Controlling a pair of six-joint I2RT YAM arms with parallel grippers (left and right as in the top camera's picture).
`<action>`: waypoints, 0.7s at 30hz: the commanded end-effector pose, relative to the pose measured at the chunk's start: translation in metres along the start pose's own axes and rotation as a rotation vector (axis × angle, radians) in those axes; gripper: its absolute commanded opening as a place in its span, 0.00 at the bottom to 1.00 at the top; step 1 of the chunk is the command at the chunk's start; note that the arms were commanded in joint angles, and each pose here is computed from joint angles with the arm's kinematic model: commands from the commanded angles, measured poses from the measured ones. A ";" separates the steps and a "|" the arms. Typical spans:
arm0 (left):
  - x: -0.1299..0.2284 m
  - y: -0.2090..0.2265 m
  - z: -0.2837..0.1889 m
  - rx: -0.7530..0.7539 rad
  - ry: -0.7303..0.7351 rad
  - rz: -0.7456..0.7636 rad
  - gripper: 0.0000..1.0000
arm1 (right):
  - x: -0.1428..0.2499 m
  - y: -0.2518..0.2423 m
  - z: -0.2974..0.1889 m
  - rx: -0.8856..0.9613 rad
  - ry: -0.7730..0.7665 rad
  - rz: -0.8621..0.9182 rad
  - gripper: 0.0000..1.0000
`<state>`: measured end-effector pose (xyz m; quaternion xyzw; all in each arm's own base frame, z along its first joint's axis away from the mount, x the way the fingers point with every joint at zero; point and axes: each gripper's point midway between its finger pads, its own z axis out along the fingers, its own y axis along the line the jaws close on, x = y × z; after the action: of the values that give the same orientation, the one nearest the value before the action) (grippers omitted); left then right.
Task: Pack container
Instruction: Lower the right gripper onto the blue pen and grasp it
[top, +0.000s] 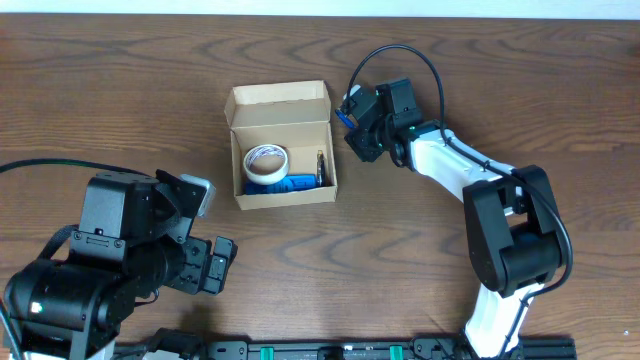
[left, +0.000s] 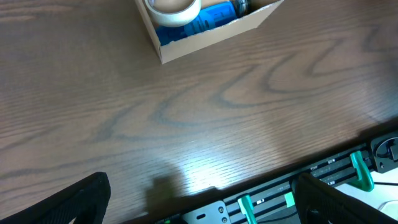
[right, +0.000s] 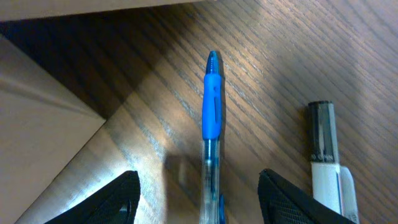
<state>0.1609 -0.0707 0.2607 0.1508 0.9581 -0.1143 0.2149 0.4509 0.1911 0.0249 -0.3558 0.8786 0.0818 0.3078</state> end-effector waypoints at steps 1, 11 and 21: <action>-0.002 -0.002 -0.004 0.005 -0.014 0.019 0.95 | 0.016 0.003 0.014 -0.017 0.030 0.040 0.63; -0.002 -0.002 -0.004 0.005 -0.014 0.019 0.95 | 0.018 0.002 0.025 -0.014 0.023 0.084 0.56; -0.002 -0.002 -0.004 0.005 -0.014 0.019 0.95 | 0.024 0.005 0.031 -0.029 0.034 0.126 0.35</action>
<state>0.1609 -0.0707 0.2607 0.1508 0.9581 -0.1143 0.2149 0.4550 0.1946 0.0018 -0.3155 0.8942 0.1015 0.3010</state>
